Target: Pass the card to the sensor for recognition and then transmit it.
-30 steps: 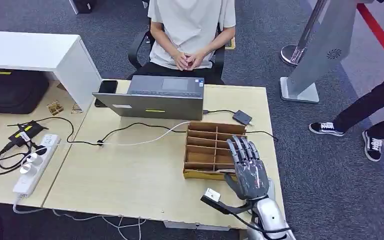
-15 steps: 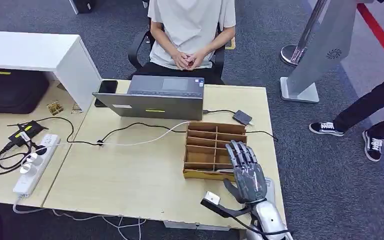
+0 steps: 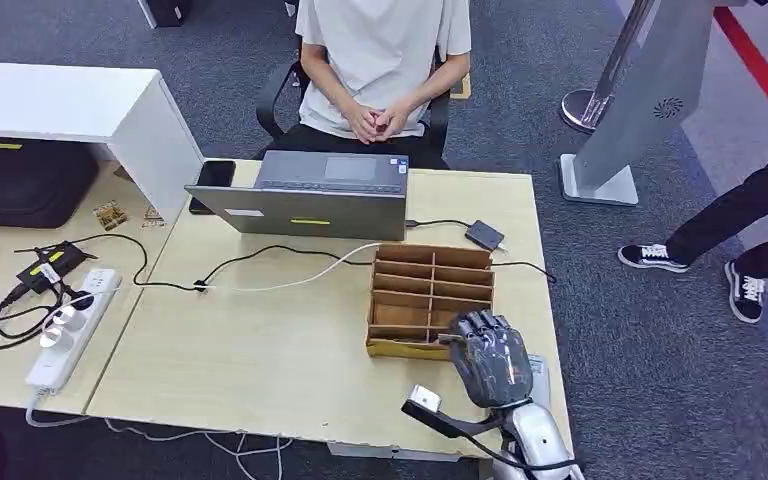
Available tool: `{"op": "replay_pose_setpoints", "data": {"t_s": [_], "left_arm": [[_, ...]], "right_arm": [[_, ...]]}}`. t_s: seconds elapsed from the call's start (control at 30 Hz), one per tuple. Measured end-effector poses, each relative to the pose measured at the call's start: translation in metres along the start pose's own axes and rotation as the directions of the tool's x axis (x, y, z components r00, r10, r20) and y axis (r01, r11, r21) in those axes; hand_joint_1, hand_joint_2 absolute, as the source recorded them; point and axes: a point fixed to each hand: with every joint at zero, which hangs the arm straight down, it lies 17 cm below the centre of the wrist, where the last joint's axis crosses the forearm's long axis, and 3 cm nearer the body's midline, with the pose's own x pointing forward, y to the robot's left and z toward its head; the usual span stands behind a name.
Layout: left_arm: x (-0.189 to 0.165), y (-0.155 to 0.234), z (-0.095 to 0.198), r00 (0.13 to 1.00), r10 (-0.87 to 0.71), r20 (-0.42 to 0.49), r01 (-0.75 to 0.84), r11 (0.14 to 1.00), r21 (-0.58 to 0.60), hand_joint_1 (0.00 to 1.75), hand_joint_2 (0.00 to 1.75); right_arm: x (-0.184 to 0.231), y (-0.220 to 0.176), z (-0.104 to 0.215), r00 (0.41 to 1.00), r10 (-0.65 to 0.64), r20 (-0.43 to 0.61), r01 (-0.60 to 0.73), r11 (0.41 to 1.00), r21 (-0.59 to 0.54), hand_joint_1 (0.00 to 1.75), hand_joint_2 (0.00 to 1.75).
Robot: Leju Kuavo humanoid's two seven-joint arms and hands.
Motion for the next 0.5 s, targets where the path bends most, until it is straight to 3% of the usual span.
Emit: {"op": "replay_pose_setpoints", "data": {"t_s": [0.5], "left_arm": [[0.0000,0.0002,0.0000,1.000,0.000,0.000,0.000,1.000,0.001,0.00,1.75]], "right_arm": [[0.0010,-0.0001,0.0002,1.000,-0.012,0.004,0.012,1.000,-0.002,1.75,1.75]]}}
